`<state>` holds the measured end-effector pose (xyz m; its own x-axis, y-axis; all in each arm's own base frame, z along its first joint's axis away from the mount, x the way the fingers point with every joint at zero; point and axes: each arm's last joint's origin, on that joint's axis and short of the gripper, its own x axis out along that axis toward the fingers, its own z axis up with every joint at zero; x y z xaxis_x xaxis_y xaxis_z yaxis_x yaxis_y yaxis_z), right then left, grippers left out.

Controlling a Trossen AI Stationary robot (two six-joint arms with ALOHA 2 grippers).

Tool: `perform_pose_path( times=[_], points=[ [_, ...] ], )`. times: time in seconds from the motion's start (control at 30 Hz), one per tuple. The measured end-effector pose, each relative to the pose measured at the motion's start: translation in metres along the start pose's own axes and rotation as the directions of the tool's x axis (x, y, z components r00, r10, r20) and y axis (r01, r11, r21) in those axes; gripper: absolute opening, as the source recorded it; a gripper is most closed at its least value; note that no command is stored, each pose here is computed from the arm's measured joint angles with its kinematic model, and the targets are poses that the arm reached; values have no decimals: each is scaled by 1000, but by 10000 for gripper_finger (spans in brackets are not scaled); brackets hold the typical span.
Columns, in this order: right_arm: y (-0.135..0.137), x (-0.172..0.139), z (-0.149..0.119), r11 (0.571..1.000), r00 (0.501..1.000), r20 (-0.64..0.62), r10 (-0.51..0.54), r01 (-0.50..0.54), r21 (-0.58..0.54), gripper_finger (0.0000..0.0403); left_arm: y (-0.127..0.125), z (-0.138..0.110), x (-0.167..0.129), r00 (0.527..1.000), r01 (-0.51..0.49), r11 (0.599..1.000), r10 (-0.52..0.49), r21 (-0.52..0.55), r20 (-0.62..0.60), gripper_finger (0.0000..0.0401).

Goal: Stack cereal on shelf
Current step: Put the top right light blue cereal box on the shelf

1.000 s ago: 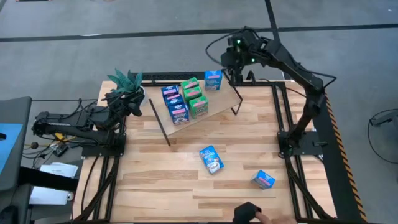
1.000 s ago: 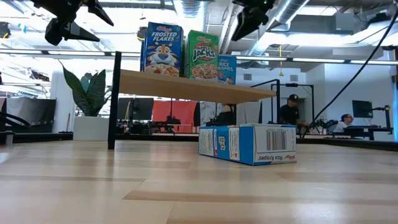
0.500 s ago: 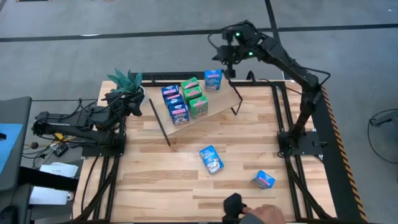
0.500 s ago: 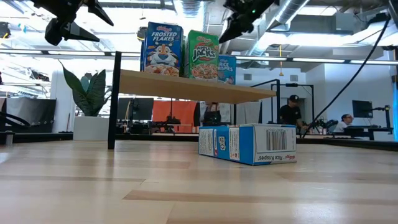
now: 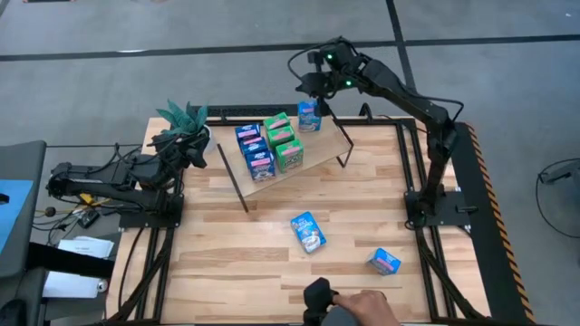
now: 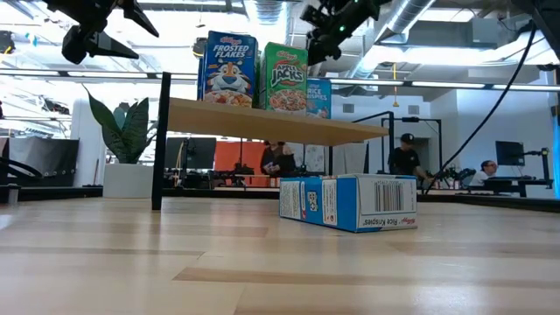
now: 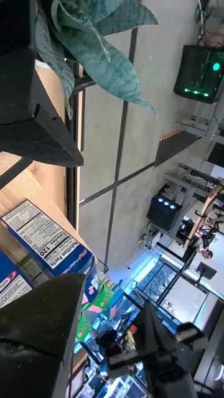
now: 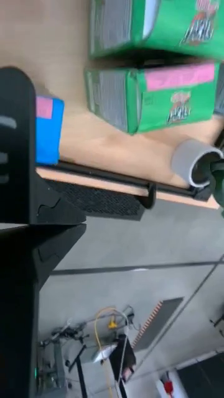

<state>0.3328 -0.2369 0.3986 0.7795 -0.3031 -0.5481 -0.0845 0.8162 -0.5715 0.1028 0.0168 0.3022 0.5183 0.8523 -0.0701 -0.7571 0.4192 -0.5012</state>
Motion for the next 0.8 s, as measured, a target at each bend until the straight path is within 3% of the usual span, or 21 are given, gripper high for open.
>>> perform_pose_path(
  times=[0.8],
  points=[
    [12,21,-11,996,991,-99,87,-85,23,18,0,0,0,1000,-3,1000,3,2,1,283]
  ],
)
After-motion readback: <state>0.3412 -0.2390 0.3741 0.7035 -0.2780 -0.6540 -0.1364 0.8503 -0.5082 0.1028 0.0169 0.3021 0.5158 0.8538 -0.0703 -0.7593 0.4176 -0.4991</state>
